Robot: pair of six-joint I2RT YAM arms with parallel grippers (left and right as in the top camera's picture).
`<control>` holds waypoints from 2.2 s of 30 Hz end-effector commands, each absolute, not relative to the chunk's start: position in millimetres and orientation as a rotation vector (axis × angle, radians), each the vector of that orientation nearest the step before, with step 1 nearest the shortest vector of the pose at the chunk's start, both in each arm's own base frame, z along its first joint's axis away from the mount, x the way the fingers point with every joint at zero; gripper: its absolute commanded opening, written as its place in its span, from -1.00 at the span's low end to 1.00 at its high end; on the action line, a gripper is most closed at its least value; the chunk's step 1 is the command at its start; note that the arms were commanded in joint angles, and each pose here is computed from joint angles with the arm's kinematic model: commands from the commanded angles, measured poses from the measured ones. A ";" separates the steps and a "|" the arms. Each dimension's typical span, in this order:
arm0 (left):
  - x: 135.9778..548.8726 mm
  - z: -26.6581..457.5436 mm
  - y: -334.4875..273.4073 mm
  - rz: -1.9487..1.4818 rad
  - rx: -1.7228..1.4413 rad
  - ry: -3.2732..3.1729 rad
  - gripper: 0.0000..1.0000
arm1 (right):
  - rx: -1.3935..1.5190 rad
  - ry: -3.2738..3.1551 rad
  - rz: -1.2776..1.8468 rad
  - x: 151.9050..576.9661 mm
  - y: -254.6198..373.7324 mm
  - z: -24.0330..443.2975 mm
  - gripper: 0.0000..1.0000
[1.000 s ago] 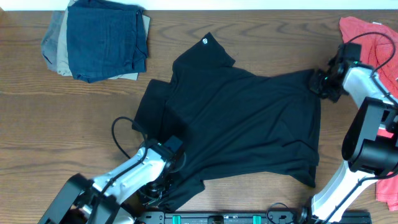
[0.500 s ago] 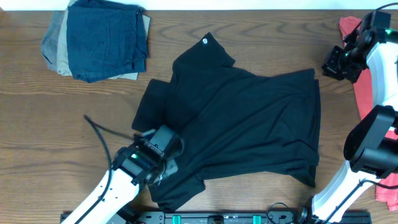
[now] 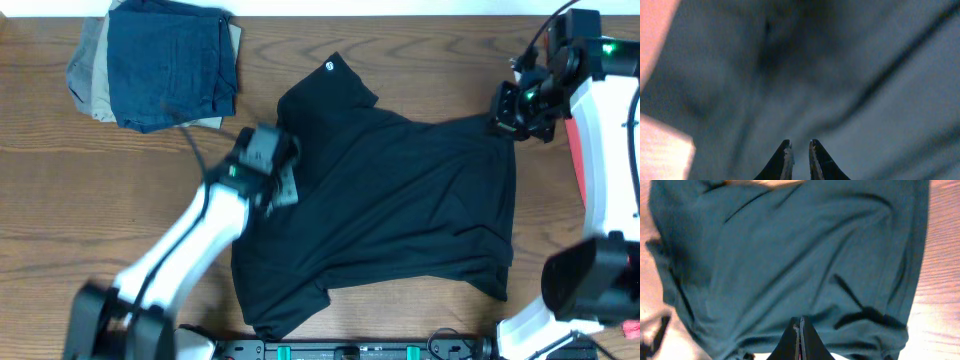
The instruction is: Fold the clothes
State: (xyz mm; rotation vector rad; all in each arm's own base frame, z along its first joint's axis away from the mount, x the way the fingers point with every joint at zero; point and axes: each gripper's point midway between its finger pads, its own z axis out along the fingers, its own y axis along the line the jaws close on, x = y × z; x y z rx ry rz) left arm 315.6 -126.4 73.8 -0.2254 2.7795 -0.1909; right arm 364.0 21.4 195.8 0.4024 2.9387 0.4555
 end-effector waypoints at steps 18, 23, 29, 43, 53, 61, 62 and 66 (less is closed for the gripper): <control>384.0 2.2 -86.0 -0.174 -0.217 2.931 -0.72 | 0.678 3.098 0.344 241.7 45.1 66.1 -0.98; 388.8 -6.4 -79.1 -0.165 -0.244 2.928 -0.72 | 0.775 3.101 0.336 228.1 44.6 39.8 -0.98; 386.9 -33.0 -36.6 -0.039 -0.482 2.948 -0.72 | 0.815 3.075 0.341 223.9 44.2 21.0 -0.98; 370.6 -57.2 57.9 0.046 -0.958 2.903 -0.88 | 0.816 3.004 0.366 234.5 44.7 8.6 -0.97; 376.6 -3.1 60.4 0.004 -0.995 2.800 -0.79 | 0.659 2.981 0.494 252.9 59.6 24.9 -0.97; 367.0 63.2 -2.0 -0.311 -0.844 2.810 0.33 | 0.587 2.988 0.424 258.4 57.5 32.6 -0.21; 362.6 67.1 -9.4 -0.312 -0.805 2.829 0.33 | 0.593 3.001 0.404 254.9 55.5 31.6 -0.10; 342.0 71.9 -40.2 -0.302 -0.638 2.932 0.35 | 0.585 3.068 0.412 239.0 57.4 30.9 0.04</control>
